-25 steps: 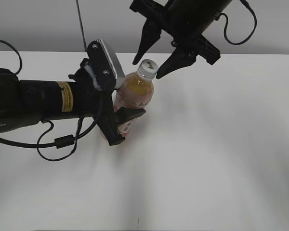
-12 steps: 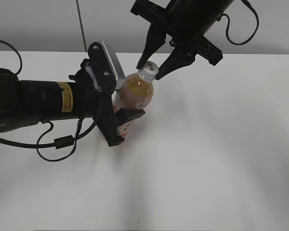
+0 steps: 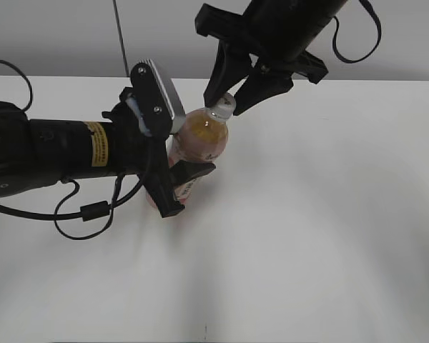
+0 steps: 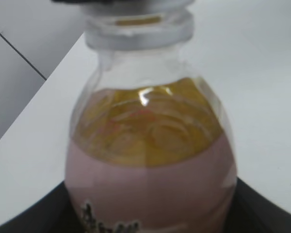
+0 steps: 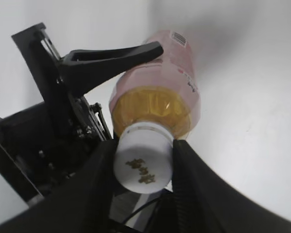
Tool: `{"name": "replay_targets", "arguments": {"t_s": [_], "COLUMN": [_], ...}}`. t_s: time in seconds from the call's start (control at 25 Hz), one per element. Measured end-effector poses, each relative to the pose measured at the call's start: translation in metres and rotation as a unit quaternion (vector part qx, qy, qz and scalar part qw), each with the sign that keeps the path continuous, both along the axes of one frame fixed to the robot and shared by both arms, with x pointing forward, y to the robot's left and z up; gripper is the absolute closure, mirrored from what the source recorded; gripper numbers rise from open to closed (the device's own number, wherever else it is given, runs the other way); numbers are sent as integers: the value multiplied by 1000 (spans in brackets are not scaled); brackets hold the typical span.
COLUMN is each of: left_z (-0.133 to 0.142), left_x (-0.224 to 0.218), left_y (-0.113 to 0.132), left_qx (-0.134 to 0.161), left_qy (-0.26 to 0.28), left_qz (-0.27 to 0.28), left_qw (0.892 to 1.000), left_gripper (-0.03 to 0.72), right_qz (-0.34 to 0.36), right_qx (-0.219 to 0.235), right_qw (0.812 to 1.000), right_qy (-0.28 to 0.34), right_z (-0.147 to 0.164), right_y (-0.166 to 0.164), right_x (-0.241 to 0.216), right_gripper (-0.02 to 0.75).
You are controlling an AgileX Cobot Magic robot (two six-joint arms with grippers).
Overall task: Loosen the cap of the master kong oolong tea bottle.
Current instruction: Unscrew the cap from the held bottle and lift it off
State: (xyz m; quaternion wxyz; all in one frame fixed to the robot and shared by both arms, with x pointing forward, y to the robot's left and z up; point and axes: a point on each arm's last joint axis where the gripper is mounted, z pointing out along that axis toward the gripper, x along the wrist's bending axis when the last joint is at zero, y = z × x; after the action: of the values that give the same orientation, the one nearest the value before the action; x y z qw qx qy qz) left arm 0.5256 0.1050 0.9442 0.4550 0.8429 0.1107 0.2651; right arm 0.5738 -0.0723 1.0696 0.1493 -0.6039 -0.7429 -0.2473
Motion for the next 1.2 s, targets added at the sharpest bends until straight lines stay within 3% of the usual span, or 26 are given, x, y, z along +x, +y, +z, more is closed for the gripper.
{"name": "replay_targets", "arguments": {"t_s": [0.2, 0.32, 0.6, 0.76, 0.88, 0.96, 1.04, 1.2], "left_z": [0, 0, 1, 1, 1, 1, 1, 2], "left_x": [0, 0, 0, 1, 1, 1, 1, 1], "left_y": [0, 0, 0, 0, 0, 0, 0, 1], "left_qx": [0, -1, -4, -5, -8, -8, -8, -14], "left_qy": [0, 0, 0, 0, -1, -1, -1, -1], "left_qz": [0, 1, 3, 3, 2, 3, 3, 6], "left_qw": [1000, 1000, 1000, 1000, 1000, 1000, 1000, 1000], "left_gripper": [260, 260, 260, 260, 260, 260, 260, 260], "right_qz": [122, 218, 408, 501, 569, 619, 666, 749], "right_qx": [-12, -22, -41, -52, -59, -65, -71, -85], "right_qw": [989, 965, 868, 793, 721, 658, 587, 412], "right_qy": [-81, -148, -282, -344, -391, -424, -454, -513], "right_z": [0, 0, 0, 1, 1, 1, 1, 2], "right_y": [0, 0, 0, 1, 1, 1, 1, 1], "right_x": [0, 1, 2, 2, 2, 2, 3, 3], "right_gripper": [458, 458, 458, 458, 458, 459, 458, 459]}}
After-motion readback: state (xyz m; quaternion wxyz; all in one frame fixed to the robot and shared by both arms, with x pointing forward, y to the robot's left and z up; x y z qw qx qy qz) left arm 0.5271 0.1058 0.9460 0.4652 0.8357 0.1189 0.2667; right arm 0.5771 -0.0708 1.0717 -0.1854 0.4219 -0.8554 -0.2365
